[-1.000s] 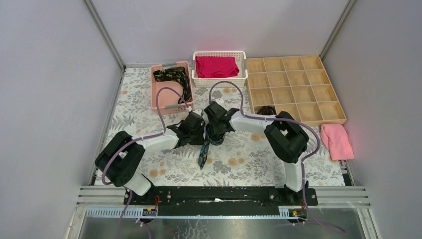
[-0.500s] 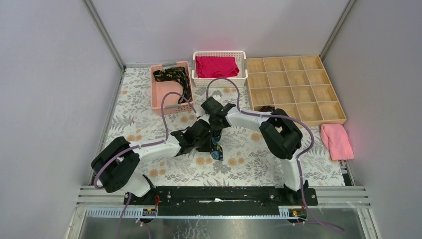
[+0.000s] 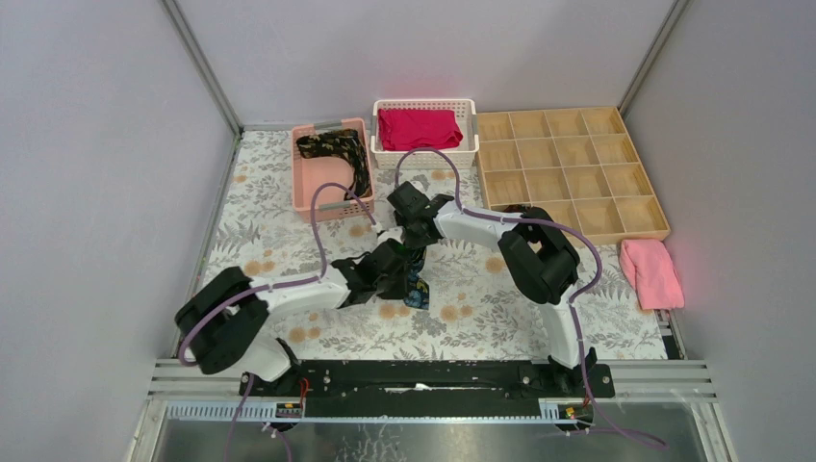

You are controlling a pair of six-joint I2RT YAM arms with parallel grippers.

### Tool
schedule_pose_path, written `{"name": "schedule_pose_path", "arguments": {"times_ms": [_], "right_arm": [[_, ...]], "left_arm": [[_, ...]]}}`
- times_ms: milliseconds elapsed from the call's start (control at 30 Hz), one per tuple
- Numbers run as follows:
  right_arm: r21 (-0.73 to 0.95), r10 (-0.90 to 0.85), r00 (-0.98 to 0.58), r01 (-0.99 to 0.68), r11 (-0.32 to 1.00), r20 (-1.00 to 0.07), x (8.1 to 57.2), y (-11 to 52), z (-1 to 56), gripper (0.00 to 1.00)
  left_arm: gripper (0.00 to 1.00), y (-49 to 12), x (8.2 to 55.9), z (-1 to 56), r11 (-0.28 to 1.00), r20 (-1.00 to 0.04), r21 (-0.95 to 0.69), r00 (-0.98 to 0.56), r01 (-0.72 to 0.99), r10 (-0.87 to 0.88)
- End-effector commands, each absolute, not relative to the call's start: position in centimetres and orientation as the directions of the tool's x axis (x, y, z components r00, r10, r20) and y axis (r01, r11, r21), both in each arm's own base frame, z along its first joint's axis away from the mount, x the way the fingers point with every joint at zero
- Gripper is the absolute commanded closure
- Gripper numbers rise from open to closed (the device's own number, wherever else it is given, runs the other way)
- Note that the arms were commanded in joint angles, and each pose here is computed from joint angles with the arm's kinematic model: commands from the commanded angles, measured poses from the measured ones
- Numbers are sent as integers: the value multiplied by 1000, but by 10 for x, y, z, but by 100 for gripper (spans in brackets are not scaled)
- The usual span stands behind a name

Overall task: Roll the ties
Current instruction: Roll the tie at the center of the board.

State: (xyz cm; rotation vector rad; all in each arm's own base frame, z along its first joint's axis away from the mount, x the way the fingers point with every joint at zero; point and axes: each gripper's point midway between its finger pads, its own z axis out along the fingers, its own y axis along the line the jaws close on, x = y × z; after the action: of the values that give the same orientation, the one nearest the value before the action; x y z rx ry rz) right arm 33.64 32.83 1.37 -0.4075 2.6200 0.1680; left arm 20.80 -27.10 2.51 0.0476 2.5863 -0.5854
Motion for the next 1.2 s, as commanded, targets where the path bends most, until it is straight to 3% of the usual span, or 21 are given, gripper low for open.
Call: {"name": "schedule_pose_path", "arguments": {"times_ms": [0, 200, 500, 1000, 1167], "right_arm": [[55, -294, -866, -344, 938, -403, 319, 328, -8, 55], [56, -302, -868, -351, 935, -395, 319, 330, -11, 61], [62, -304, -866, -356, 932, -396, 320, 332, -6, 63], [83, -310, -868, -368, 926, -389, 318, 336, 0, 69], [124, -303, -877, -370, 921, -374, 312, 342, -2, 69]], "left_arm": [[100, -244, 214, 49, 943, -545, -314, -834, 110, -84], [100, -222, 203, 61, 945, -562, -318, -817, 72, -127], [100, -211, 197, 24, 961, -533, -275, -835, 21, -135], [100, -271, 212, -11, 908, -496, -409, -858, 96, -132], [100, -281, 227, -18, 899, -537, -427, -827, 95, -168]]}}
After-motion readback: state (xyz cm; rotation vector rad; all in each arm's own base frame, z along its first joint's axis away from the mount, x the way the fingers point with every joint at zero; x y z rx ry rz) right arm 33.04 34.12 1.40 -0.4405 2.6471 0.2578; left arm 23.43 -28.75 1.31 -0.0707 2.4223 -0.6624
